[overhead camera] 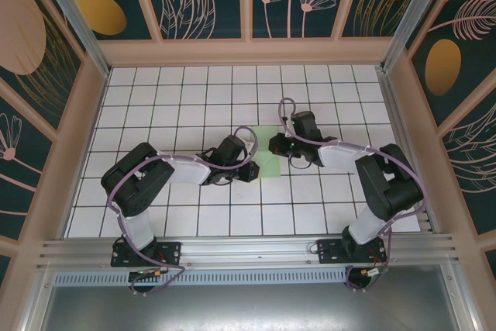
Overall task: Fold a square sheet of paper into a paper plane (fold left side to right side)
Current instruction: Fold the triangle a second time at the center of the table.
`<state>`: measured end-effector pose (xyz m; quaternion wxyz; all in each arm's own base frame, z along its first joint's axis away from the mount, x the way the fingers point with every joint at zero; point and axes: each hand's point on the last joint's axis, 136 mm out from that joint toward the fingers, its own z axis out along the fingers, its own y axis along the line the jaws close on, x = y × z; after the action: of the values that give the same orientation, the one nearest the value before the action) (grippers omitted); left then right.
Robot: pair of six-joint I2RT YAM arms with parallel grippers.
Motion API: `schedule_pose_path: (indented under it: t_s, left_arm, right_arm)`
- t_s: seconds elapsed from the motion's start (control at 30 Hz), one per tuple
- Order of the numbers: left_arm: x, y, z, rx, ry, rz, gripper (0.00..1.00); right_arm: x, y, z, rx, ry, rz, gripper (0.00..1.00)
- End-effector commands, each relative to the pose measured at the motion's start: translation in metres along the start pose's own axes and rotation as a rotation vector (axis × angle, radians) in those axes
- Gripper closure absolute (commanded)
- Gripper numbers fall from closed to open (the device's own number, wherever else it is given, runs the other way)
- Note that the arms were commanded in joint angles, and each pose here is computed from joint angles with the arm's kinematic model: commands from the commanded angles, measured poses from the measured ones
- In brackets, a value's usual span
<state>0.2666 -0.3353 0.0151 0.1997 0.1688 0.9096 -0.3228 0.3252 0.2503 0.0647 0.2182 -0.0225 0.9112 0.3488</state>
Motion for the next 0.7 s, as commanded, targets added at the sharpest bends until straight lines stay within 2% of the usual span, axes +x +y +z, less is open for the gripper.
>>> schedule_pose_path:
  t_s: [0.0,0.17,0.43,0.67]
  left_arm:
    - [0.023,0.017,0.000,-0.058,0.083,-0.047,0.86]
    - [0.014,0.007,-0.004,-0.031,0.064,-0.037,0.85]
    - [-0.022,-0.028,-0.016,0.061,0.004,-0.001,0.84]
    - [-0.026,-0.037,-0.002,0.107,0.045,0.018,0.85]
  right_arm:
    - [0.013,0.003,0.014,-0.024,0.045,0.019,1.00]
    - [0.022,-0.020,0.030,0.064,0.091,0.043,1.00]
    - [0.036,-0.038,0.032,0.138,0.135,0.059,1.00]
    - [0.038,-0.039,0.032,0.140,0.145,0.059,1.00]
